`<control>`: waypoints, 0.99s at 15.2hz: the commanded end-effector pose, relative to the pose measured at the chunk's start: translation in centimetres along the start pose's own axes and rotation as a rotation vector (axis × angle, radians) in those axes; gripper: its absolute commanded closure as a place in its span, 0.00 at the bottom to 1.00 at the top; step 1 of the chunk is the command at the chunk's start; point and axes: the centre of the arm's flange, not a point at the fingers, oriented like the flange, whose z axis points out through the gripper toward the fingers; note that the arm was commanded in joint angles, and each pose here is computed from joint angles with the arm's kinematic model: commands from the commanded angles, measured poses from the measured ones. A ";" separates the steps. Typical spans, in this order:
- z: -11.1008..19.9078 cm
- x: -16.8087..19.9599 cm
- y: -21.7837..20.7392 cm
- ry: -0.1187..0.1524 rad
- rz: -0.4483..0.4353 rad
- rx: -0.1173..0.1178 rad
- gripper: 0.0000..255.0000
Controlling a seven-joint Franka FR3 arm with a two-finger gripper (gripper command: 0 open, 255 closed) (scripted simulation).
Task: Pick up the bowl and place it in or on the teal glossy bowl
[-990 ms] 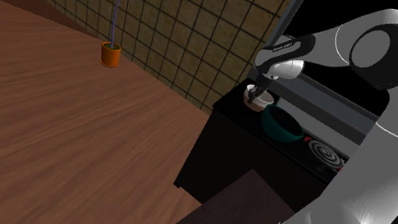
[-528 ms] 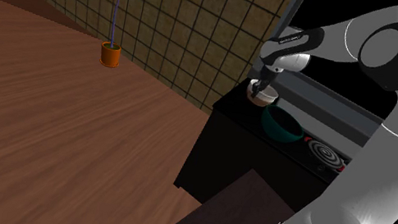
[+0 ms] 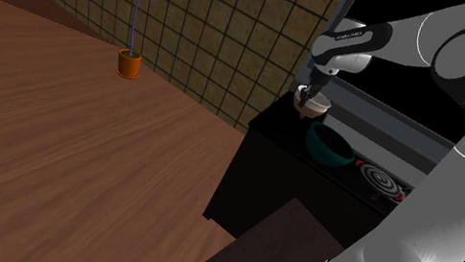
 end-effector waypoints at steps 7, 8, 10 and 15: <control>-4.2 0.2 0.7 0.000 0.000 0.000 1.00; -4.7 0.3 0.7 0.000 0.000 0.000 1.00; -5.8 0.3 0.9 0.000 0.000 0.000 1.00; -8.4 0.4 1.3 0.000 0.000 0.000 1.00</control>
